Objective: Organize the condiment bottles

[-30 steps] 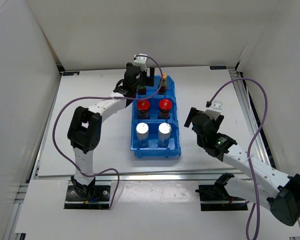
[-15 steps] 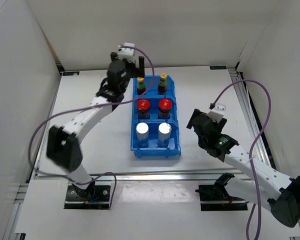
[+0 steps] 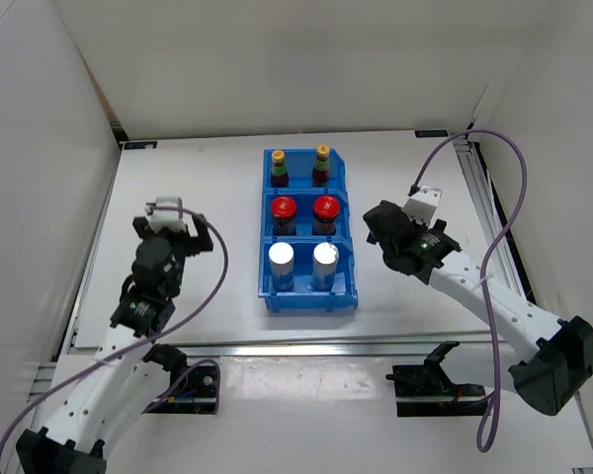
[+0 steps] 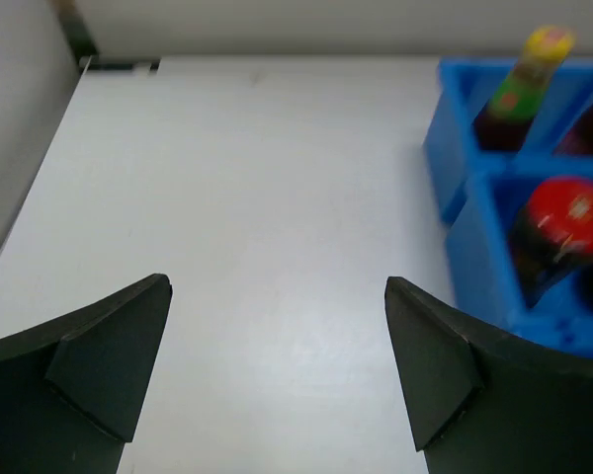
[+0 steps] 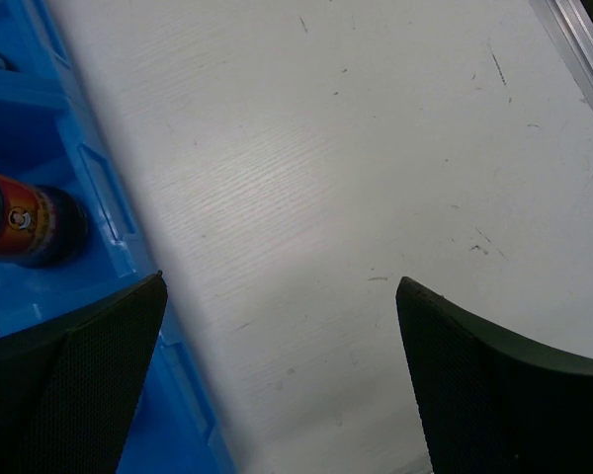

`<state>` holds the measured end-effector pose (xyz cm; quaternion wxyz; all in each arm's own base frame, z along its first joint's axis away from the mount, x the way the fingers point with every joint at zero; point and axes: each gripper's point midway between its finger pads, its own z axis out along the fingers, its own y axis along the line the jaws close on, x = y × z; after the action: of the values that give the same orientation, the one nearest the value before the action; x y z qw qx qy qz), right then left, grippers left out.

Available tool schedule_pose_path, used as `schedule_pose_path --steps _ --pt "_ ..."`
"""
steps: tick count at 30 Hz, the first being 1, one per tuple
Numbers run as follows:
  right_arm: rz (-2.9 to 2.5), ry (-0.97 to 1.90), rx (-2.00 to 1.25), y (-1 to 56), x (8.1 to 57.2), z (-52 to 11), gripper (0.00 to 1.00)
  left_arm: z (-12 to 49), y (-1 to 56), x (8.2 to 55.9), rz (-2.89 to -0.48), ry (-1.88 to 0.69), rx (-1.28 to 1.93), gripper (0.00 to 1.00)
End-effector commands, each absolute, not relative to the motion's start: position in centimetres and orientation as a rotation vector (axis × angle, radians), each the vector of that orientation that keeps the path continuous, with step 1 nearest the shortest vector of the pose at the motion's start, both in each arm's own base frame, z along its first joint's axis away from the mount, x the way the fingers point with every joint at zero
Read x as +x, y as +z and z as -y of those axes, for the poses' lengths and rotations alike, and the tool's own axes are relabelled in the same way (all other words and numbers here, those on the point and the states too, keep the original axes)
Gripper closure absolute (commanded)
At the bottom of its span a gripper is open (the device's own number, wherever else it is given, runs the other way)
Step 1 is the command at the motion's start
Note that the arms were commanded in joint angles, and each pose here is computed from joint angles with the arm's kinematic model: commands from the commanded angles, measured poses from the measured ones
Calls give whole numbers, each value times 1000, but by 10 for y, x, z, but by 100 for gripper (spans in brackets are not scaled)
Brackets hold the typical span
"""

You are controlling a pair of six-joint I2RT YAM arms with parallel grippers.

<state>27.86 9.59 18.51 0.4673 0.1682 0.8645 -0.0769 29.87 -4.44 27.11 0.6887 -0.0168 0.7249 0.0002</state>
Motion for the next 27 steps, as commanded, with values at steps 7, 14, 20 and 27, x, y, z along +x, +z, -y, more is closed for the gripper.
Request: schedule_pose_path --steps 7,14,20,27 --pt "-2065 -332 693 180 248 -56 0 -23 242 238 -1493 235 -189 0" --pt "-2159 -388 611 172 255 -70 0 -5 224 244 -1520 109 -204 0" --pt "-2146 -445 698 173 250 -63 0 11 214 259 -1597 72 -163 0" --pt "-2099 -491 790 176 239 -49 0 22 219 255 -1578 15 -137 0"
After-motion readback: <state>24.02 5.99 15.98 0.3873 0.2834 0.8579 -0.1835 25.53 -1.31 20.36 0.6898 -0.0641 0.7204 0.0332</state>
